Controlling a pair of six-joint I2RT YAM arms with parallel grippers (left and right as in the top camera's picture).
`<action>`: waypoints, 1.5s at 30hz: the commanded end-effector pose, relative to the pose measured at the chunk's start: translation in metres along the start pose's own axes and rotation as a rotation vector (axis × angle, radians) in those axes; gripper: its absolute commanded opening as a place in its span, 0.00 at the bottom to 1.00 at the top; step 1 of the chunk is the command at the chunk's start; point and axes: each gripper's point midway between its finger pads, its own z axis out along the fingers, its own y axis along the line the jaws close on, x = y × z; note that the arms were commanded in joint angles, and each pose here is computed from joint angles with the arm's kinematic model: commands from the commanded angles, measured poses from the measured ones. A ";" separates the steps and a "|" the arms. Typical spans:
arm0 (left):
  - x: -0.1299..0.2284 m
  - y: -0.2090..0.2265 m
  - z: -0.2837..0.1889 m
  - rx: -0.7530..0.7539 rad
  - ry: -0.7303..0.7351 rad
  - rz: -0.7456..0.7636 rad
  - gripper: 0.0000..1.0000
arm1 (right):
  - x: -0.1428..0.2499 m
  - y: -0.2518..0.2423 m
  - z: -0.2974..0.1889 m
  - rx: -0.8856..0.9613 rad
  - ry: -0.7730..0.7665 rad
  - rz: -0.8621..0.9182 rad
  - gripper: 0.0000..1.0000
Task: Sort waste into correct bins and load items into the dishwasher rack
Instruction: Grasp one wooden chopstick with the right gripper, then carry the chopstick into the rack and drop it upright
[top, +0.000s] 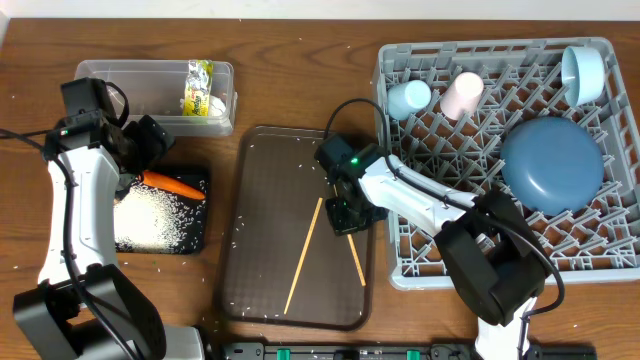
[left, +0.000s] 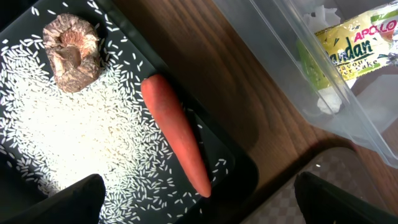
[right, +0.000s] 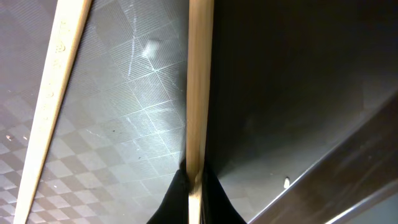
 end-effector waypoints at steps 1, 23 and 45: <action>0.000 0.004 -0.001 -0.013 -0.004 -0.013 0.98 | -0.002 -0.006 0.007 -0.006 0.026 0.003 0.01; 0.000 0.004 -0.001 -0.013 -0.004 -0.013 0.98 | -0.066 0.015 -0.149 -0.082 -0.320 -0.156 0.01; 0.000 0.004 -0.001 -0.013 -0.004 -0.012 0.98 | -0.019 -0.161 -0.174 0.176 -0.246 0.349 0.02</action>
